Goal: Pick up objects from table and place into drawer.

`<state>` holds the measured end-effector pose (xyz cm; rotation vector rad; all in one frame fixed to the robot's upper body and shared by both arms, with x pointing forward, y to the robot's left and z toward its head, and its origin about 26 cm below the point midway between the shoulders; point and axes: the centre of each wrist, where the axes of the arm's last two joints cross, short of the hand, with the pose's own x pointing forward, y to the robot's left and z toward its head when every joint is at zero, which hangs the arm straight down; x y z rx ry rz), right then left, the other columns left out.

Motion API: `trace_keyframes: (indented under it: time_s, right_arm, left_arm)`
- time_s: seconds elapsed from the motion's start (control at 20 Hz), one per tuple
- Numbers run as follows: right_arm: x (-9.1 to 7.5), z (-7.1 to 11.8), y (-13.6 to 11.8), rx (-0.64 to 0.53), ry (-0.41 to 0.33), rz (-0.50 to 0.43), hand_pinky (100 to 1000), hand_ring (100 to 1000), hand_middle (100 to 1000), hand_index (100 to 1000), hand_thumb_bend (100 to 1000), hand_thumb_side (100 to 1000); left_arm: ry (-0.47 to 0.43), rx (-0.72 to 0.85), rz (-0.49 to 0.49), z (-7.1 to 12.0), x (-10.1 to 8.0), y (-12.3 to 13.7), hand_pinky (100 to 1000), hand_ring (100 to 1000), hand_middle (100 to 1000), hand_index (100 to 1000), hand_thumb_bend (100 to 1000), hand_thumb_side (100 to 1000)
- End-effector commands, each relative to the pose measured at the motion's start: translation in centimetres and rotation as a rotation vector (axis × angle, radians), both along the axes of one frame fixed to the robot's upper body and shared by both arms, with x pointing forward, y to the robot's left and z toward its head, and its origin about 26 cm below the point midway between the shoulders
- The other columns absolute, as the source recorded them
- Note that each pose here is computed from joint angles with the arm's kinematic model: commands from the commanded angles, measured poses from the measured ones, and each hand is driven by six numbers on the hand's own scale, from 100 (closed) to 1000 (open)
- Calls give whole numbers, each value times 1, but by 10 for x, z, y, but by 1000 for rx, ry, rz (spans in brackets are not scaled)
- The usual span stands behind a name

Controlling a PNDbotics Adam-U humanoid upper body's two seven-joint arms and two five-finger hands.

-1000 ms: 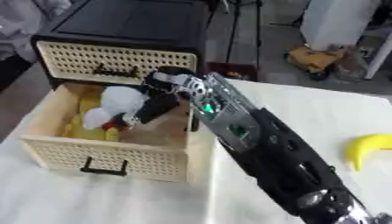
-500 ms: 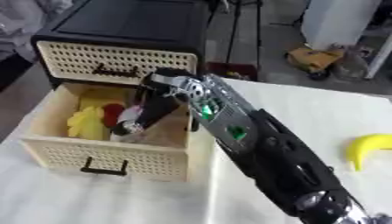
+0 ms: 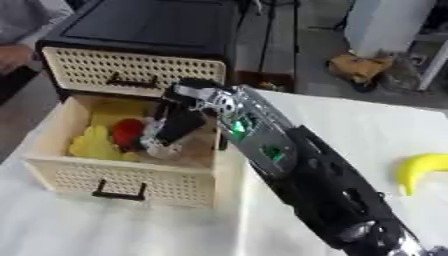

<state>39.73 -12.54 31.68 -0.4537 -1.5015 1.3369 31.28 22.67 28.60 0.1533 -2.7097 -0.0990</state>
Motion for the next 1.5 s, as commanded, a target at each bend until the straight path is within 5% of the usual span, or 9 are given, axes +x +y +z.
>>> trace_keyframes:
  time_s: [0.05,0.2,0.65,0.7,0.85,0.9,0.95,1.2,1.5]
  right_arm:
    - [-6,14,-5,7,-25,-7,722,744,553,706,621,431]
    - [-16,34,-5,66,-98,38,713,705,521,659,583,535]
    - [-63,77,-43,286,-362,112,680,651,480,604,466,602]
    - [-69,78,-44,302,-378,112,660,637,468,590,377,633]
    - [-89,93,-57,366,-487,100,656,647,473,595,323,649]
    - [-96,97,-63,390,-522,98,661,654,490,600,131,978]
    - [-102,101,-69,408,-564,94,671,660,484,602,268,677]
    - [-129,118,-101,503,-744,75,696,701,535,639,100,728]
    - [-147,138,-147,592,-941,23,709,722,561,673,100,787]
  left_arm:
    - [-31,7,4,7,-3,2,504,557,661,887,100,943]
    - [-41,-10,13,7,-3,4,496,555,656,882,104,932]
    - [-72,-64,21,8,-3,7,489,550,647,873,110,920]
    - [-73,-67,21,7,-3,7,489,550,646,872,111,920]
    - [-71,-73,30,6,-3,9,489,550,646,872,111,920]
    - [-72,-73,30,6,-3,9,489,550,646,872,111,920]
    - [-72,-73,32,6,-3,9,489,550,646,872,112,920]
    - [-67,-74,47,4,-3,12,489,550,644,871,112,920]
    - [-59,-69,65,1,-4,15,488,549,640,872,109,923]
